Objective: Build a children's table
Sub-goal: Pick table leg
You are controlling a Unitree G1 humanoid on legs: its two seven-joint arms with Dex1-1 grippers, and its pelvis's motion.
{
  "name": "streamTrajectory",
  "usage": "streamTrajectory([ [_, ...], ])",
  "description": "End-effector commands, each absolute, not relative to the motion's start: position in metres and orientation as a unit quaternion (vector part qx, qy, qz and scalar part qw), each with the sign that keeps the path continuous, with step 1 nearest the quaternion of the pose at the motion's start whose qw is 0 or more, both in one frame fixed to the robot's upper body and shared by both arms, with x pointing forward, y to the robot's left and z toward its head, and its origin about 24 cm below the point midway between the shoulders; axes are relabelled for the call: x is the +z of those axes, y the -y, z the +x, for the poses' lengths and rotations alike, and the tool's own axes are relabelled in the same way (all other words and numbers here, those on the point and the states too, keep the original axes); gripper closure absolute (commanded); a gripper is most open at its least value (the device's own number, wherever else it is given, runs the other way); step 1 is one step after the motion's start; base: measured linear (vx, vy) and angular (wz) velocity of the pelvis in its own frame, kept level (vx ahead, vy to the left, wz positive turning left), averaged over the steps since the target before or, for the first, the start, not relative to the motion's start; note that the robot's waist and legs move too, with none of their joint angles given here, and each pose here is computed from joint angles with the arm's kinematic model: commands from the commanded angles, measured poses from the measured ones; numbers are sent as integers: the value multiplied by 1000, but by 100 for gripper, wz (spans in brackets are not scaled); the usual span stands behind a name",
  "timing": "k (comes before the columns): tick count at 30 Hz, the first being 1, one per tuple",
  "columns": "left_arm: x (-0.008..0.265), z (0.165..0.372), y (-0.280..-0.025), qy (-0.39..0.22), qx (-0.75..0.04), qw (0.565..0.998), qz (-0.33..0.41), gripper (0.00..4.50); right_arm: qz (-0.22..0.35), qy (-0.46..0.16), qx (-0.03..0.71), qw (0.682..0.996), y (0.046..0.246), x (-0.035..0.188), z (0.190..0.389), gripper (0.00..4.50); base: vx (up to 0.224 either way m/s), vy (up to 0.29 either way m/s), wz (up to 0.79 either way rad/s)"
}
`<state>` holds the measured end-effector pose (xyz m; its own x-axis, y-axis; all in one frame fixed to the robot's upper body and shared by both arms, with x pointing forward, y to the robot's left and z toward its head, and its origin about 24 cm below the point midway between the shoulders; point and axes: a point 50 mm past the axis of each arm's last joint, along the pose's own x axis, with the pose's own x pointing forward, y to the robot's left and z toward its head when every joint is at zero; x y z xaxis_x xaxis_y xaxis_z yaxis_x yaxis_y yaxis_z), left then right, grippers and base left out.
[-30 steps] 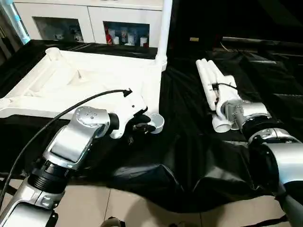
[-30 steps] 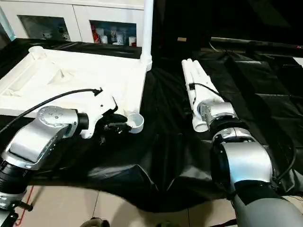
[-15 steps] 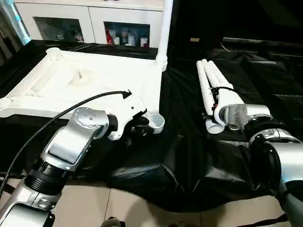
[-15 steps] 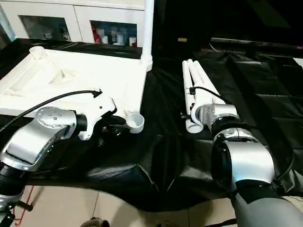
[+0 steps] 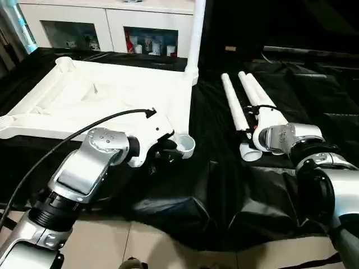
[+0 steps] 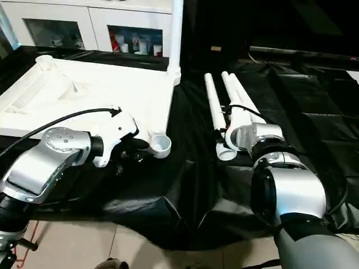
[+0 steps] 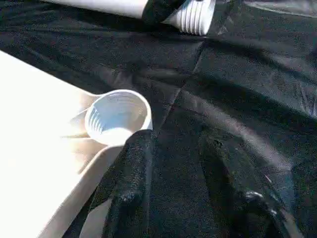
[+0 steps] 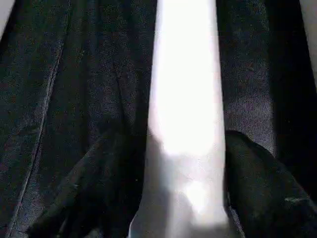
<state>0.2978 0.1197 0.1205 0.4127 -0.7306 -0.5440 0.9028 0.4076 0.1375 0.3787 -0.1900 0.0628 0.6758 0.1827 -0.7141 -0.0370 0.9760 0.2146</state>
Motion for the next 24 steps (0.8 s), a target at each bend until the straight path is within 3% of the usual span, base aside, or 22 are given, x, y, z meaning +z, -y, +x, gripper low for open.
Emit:
streamTrajectory([
  [1,123,296,-117,-200,-510,808,216,277,104,-432,49,895,194,46,368,175,0,0,0],
  [10,128,315,-120,-161,-442,857,212,277,141,-397,74,904,189,50,372,251,0,0,0],
  [17,129,323,-118,-147,-413,880,185,277,186,-369,99,905,180,53,375,257,0,0,0],
  [18,132,330,-117,-131,-386,898,166,250,219,-341,113,907,177,57,378,257,0,0,0],
  [20,133,333,-117,-123,-375,906,156,243,234,-325,120,908,176,60,380,257,0,0,0],
  [22,134,337,-113,-119,-365,915,123,222,271,-262,153,914,173,69,385,257,0,0,0],
  [24,135,339,-108,-108,-363,919,108,209,272,-169,183,930,177,79,387,257,0,0,0],
])
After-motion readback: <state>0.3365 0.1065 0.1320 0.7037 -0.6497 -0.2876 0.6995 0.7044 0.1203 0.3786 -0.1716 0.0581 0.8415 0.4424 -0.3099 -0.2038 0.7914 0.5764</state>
